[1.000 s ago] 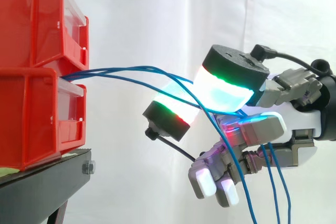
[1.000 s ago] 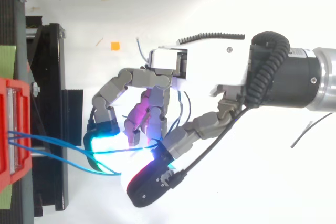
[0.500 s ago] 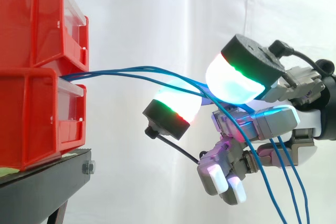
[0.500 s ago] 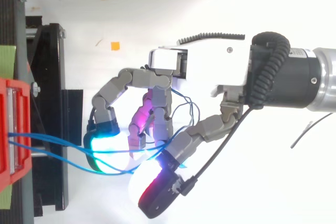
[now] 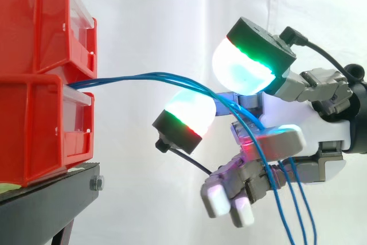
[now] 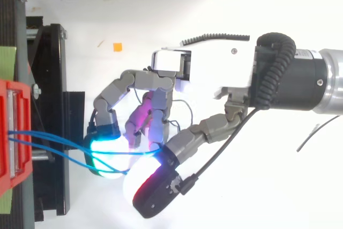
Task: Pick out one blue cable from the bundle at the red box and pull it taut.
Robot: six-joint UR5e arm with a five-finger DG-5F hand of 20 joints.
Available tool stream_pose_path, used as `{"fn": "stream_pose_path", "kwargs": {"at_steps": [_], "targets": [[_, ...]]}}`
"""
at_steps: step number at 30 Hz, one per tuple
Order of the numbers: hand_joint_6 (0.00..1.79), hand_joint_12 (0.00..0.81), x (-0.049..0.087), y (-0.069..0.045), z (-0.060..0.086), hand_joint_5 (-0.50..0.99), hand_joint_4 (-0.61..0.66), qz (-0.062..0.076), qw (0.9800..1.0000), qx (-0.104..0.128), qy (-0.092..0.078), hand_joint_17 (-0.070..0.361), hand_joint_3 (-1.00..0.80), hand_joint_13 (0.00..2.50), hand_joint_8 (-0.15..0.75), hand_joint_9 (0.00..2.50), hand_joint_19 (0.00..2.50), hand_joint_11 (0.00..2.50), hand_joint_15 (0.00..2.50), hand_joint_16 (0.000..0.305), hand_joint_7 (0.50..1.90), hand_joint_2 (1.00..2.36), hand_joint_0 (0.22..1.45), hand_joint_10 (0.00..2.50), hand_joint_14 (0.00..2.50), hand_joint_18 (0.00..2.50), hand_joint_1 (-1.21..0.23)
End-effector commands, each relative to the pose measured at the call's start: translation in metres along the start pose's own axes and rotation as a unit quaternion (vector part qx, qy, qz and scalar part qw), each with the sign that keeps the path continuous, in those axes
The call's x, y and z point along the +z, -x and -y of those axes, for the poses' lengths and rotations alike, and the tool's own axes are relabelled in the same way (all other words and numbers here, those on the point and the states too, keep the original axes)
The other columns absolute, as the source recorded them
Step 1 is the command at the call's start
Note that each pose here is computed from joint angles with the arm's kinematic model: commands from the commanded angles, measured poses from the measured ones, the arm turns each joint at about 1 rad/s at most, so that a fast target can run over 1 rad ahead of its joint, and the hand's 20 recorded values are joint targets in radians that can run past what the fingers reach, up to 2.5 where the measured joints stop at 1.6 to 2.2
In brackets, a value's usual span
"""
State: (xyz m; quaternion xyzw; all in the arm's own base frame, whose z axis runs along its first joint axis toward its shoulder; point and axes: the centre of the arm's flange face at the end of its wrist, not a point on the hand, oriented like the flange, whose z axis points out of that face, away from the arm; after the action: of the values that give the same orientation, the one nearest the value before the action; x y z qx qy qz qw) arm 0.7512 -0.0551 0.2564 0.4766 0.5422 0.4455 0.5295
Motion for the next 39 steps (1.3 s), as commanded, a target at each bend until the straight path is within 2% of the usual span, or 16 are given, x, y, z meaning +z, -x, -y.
{"fn": "stream_pose_path", "kwargs": {"at_steps": [1, 3, 7, 10, 14, 15, 17, 19, 23, 28, 32, 39], "targets": [[0.84, 0.407, 0.0001, 0.0, 0.0001, -0.07, -0.03, 0.0, 1.0, 0.0, 0.0, 0.126, -0.5, 0.8, 0.271, 1.4, 0.8, 0.86, 0.52, 0.056, 0.88, 1.0, 0.52, 0.03, 0.02, 0.68, -0.74], [0.83, 0.398, 0.0003, 0.0, 0.0, -0.08, -0.04, 0.0, 1.0, 0.0, 0.001, 0.122, -0.5, 0.79, 0.26, 1.39, 0.81, 0.86, 0.53, 0.054, 0.88, 1.0, 0.54, 0.03, 0.02, 0.66, -0.72], [0.83, 0.389, -0.0001, 0.0001, -0.001, -0.08, -0.05, 0.0, 1.0, 0.0, 0.001, 0.118, -0.35, 0.78, 0.254, 1.38, 0.82, 0.85, 0.53, 0.053, 0.88, 1.01, 0.59, 0.03, 0.02, 0.65, -0.68], [0.83, 0.408, -0.0001, 0.0001, -0.001, -0.08, -0.01, 0.0, 1.0, 0.0, 0.001, 0.127, -0.26, 0.79, 0.271, 1.39, 0.8, 0.83, 0.53, 0.056, 0.88, 1.01, 0.58, 0.03, 0.02, 0.67, -0.67], [0.83, 0.43, 0.0001, 0.0, 0.0001, -0.07, 0.05, 0.0, 1.0, 0.0, 0.0, 0.137, -0.23, 0.81, 0.302, 1.4, 0.78, 0.82, 0.51, 0.061, 0.9, 1.01, 0.59, 0.03, 0.02, 0.7, -0.71], [0.83, 0.425, -0.0001, 0.0001, -0.001, -0.07, 0.05, 0.0, 1.0, 0.0, 0.001, 0.134, -0.23, 0.8, 0.297, 1.4, 0.78, 0.83, 0.51, 0.06, 0.91, 1.01, 0.59, 0.03, 0.02, 0.69, -0.73], [0.85, 0.388, 0.0001, 0.0, -0.0012, -0.08, 0.05, -0.001, 1.0, 0.0, 0.002, 0.118, -0.37, 0.79, 0.276, 1.38, 0.81, 0.86, 0.52, 0.052, 0.93, 1.01, 0.61, 0.03, 0.02, 0.67, -0.78], [0.86, 0.387, 0.0004, 0.0, -0.0015, -0.07, 0.06, 0.0, 1.0, 0.0, 0.003, 0.117, -0.5, 0.82, 0.27, 1.42, 0.79, 0.87, 0.53, 0.052, 0.92, 1.0, 0.6, 0.03, 0.02, 0.7, -0.77], [0.86, 0.403, 0.0011, 0.0001, -0.0022, -0.05, 0.03, 0.001, 1.0, 0.001, 0.007, 0.125, -0.5, 0.89, 0.278, 1.5, 0.77, 0.87, 0.52, 0.055, 0.9, 1.0, 0.5, 0.03, 0.02, 0.79, -0.75], [0.84, 0.397, 0.0027, 0.0002, -0.0042, -0.03, -0.03, 0.001, 1.0, -0.001, 0.01, 0.125, -0.5, 0.98, 0.261, 1.62, 0.75, 0.79, 0.5, 0.056, 0.91, 1.0, 0.48, 0.03, 0.02, 0.88, -0.72], [0.78, 0.38, 0.0022, 0.0004, -0.005, -0.01, -0.11, 0.001, 0.9999, -0.005, 0.009, 0.122, -0.5, 1.01, 0.227, 1.64, 0.76, 0.77, 0.5, 0.054, 0.97, 1.0, 0.5, 0.03, 0.02, 0.9, -0.58], [0.75, 0.367, 0.0025, 0.0004, -0.0053, -0.02, -0.12, 0.002, 0.9999, -0.005, 0.01, 0.113, -0.5, 0.99, 0.227, 1.6, 0.79, 0.78, 0.51, 0.05, 1.0, 1.0, 0.57, 0.03, 0.02, 0.87, -0.53]]}}
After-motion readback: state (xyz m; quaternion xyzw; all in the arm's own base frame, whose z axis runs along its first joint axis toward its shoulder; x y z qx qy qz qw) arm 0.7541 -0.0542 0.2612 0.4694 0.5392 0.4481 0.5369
